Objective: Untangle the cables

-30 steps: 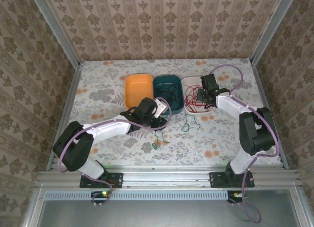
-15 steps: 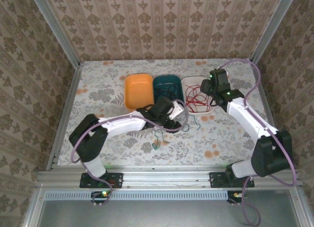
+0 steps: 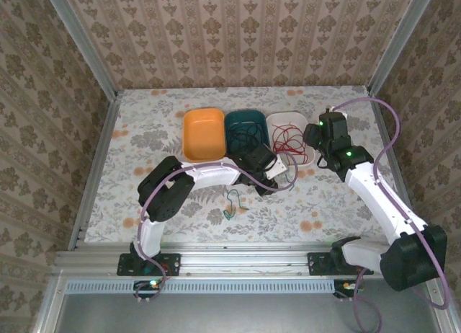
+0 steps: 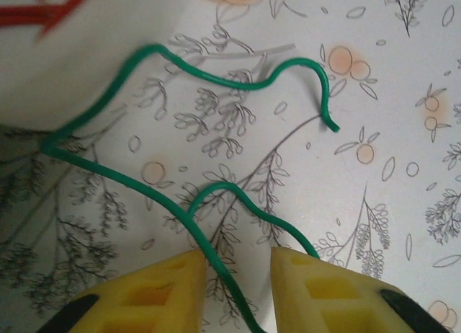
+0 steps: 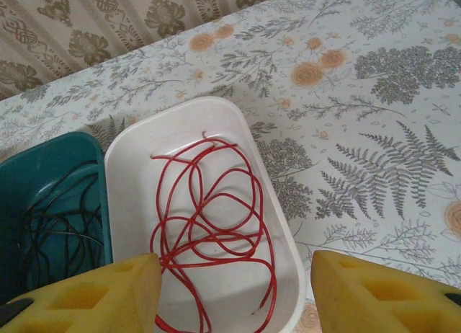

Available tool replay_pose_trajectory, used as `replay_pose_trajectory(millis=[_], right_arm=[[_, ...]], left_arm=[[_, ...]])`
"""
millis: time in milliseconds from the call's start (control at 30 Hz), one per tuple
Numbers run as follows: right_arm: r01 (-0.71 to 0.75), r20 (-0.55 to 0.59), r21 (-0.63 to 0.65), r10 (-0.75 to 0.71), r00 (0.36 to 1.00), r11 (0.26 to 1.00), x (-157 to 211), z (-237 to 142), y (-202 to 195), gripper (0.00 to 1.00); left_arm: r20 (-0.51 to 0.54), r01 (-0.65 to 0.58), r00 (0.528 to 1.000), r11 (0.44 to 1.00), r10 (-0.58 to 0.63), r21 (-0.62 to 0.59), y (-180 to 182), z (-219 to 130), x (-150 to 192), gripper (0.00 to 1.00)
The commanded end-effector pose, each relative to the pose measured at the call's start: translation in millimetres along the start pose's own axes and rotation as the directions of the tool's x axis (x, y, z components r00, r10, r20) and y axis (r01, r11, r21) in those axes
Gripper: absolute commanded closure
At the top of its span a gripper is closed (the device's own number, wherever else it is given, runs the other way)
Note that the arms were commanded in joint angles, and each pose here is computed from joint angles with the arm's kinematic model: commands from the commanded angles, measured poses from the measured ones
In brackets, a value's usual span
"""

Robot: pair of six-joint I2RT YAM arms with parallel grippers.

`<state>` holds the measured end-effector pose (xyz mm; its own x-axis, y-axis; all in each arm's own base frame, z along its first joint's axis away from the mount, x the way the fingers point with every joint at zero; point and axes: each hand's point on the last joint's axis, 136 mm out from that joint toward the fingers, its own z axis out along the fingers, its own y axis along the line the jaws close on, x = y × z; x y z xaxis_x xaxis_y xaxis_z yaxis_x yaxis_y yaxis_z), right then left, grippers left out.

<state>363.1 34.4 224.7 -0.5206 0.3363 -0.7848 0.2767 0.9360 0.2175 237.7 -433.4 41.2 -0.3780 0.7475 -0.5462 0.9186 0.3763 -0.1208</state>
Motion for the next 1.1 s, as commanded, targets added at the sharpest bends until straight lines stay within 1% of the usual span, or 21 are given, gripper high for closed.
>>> replay_pose_trajectory(millis=[0, 33, 133, 233, 300, 400, 433, 500, 567, 633, 700, 767, 800, 833, 900, 933, 967, 1000, 1067], right_arm=[[-0.018, 0.018, 0.049, 0.018, 1.000, 0.999, -0.5, -7.5, -13.2, 0.41], [-0.021, 0.021, 0.049, 0.020, 1.000, 0.999, -0.9, -8.4, -13.4, 0.41], [-0.025, 0.028, 0.044, 0.024, 0.999, 0.999, -2.8, -10.4, -13.1, 0.42], [-0.028, 0.036, 0.048, 0.027, 0.999, 0.998, -5.3, -12.1, -13.5, 0.42], [-0.031, 0.042, 0.057, 0.028, 0.999, 0.998, -6.4, -13.0, -15.3, 0.42], [-0.033, 0.051, 0.066, 0.030, 0.998, 0.997, -6.9, -13.3, -17.3, 0.42], [-0.034, 0.050, 0.061, 0.031, 0.998, 0.998, -6.1, -12.4, -16.8, 0.42], [-0.021, 0.042, 0.015, 0.021, 0.999, 1.000, -5.2, -10.1, -7.7, 0.43], [0.027, 0.021, -0.103, -0.025, 0.999, 0.994, -0.1, -9.3, 17.3, 0.44], [0.104, 0.015, -0.197, -0.103, 0.995, 0.975, 8.5, -14.4, 44.6, 0.44], [0.192, 0.010, -0.273, -0.197, 0.980, 0.943, 23.3, -21.7, 70.9, 0.44], [0.266, -0.003, -0.371, -0.288, 0.958, 0.889, 44.9, -30.1, 99.9, 0.44], [0.286, -0.021, -0.421, -0.325, 0.945, 0.861, 58.0, -33.7, 112.9, 0.44], [0.300, -0.046, -0.482, -0.366, 0.929, 0.823, 73.8, -38.6, 127.9, 0.44], [0.320, -0.090, -0.597, -0.457, 0.885, 0.736, 106.1, -50.1, 152.7, 0.44], [0.322, -0.116, -0.651, -0.509, 0.853, 0.688, 125.5, -57.4, 163.8, 0.44], [0.319, -0.143, -0.699, -0.562, 0.815, 0.640, 145.9, -64.4, 172.9, 0.44], [0.315, -0.162, -0.734, -0.605, 0.780, 0.602, 162.7, -70.8, 179.0, 0.44], [0.305, -0.195, -0.793, -0.694, 0.693, 0.527, 199.3, -83.2, 187.3, 0.44]], left_arm=[[-0.009, 0.000, 1.000, 0.999, 0.000, 0.052, -8.0, 1.2, -2.1, 0.77], [-0.009, -0.003, 1.000, 0.998, 0.004, 0.057, -8.5, 1.5, -2.1, 0.81], [0.000, -0.013, 1.000, 0.998, 0.013, 0.068, -10.7, 0.3, -2.2, 1.00], [0.053, -0.035, 0.998, 0.998, 0.032, 0.053, -11.8, -13.6, -8.5, 1.00], [0.094, -0.051, 0.994, 0.999, 0.049, 0.020, -10.5, -31.8, -12.3, 1.00], [0.205, -0.037, 0.977, 0.997, 0.050, -0.068, -2.9, -75.8, -20.7, 1.00], [0.258, 0.016, 0.966, 0.997, 0.005, -0.077, 4.3, -94.2, -22.7, 1.00], [0.356, 0.170, 0.922, 0.985, -0.150, -0.024, 26.9, -126.3, -21.4, 1.00], [0.427, 0.353, 0.842, 0.935, -0.331, 0.029, 63.9, -155.8, -10.1, 1.00], [0.456, 0.475, 0.779, 0.880, -0.431, 0.021, 98.8, -173.6, 6.3, 1.00], [0.477, 0.564, 0.733, 0.825, -0.485, -0.029, 132.8, -183.0, 23.3, 1.00], [0.492, 0.645, 0.688, 0.760, -0.534, -0.078, 169.4, -185.5, 40.2, 1.00], [0.489, 0.672, 0.671, 0.736, -0.557, -0.084, 181.5, -183.5, 45.0, 1.00], [0.496, 0.719, 0.637, 0.688, -0.591, -0.104, 204.1, -186.0, 55.8, 1.00], [0.500, 0.773, 0.591, 0.622, -0.633, -0.126, 229.7, -186.0, 65.6, 1.00], [0.502, 0.793, 0.573, 0.592, -0.648, -0.141, 240.5, -186.7, 70.0, 0.93], [0.501, 0.795, 0.573, 0.588, -0.649, -0.149, 245.8, -186.5, 70.4, 0.73], [0.499, 0.783, 0.591, 0.600, -0.634, -0.165, 247.0, -187.6, 68.8, 0.62], [0.478, 0.728, 0.663, 0.645, -0.576, -0.233, 238.7, -192.0, 62.8, 0.39]])
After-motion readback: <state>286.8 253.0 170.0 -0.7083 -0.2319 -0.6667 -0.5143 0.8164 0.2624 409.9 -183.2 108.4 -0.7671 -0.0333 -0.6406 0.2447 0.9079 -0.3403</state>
